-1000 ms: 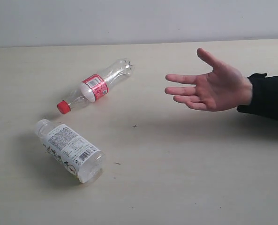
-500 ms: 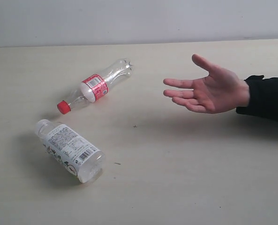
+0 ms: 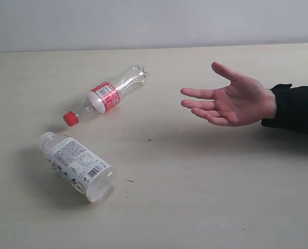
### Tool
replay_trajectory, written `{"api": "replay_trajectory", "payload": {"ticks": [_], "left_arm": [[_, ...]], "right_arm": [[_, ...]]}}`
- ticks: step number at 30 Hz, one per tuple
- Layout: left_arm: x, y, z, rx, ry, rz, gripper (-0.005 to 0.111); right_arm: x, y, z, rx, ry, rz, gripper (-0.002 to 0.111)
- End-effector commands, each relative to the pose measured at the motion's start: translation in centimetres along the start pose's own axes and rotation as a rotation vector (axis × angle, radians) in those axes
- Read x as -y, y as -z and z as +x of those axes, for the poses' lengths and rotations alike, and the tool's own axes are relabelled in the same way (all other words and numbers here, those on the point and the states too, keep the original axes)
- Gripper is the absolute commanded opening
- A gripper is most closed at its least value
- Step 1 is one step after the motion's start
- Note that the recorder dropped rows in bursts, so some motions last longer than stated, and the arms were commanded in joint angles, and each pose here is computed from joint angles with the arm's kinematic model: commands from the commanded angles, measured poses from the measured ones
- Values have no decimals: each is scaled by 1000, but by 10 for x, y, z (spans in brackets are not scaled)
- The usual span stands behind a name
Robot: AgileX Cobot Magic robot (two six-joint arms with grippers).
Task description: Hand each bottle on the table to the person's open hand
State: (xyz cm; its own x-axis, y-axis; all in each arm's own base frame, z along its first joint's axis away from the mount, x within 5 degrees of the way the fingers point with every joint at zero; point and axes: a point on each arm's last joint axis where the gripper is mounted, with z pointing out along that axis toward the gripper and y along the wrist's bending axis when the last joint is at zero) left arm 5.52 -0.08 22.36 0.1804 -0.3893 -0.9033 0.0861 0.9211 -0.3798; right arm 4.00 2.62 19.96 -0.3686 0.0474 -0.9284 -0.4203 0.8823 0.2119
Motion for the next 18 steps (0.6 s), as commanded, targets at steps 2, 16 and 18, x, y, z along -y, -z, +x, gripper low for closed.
{"api": "replay_trajectory", "payload": {"ticks": [2,16,18], "left_arm": [[5,1,-11,116,117,59,0],[23,-11,-68,347,-25,83,0],[29,-32,-83,234,-121,27,0]], "right_arm": [[0,0,0,13,-2,-2,0],[0,0,0,13,-2,-2,0],[0,0,0,13,-2,-2,0]]}}
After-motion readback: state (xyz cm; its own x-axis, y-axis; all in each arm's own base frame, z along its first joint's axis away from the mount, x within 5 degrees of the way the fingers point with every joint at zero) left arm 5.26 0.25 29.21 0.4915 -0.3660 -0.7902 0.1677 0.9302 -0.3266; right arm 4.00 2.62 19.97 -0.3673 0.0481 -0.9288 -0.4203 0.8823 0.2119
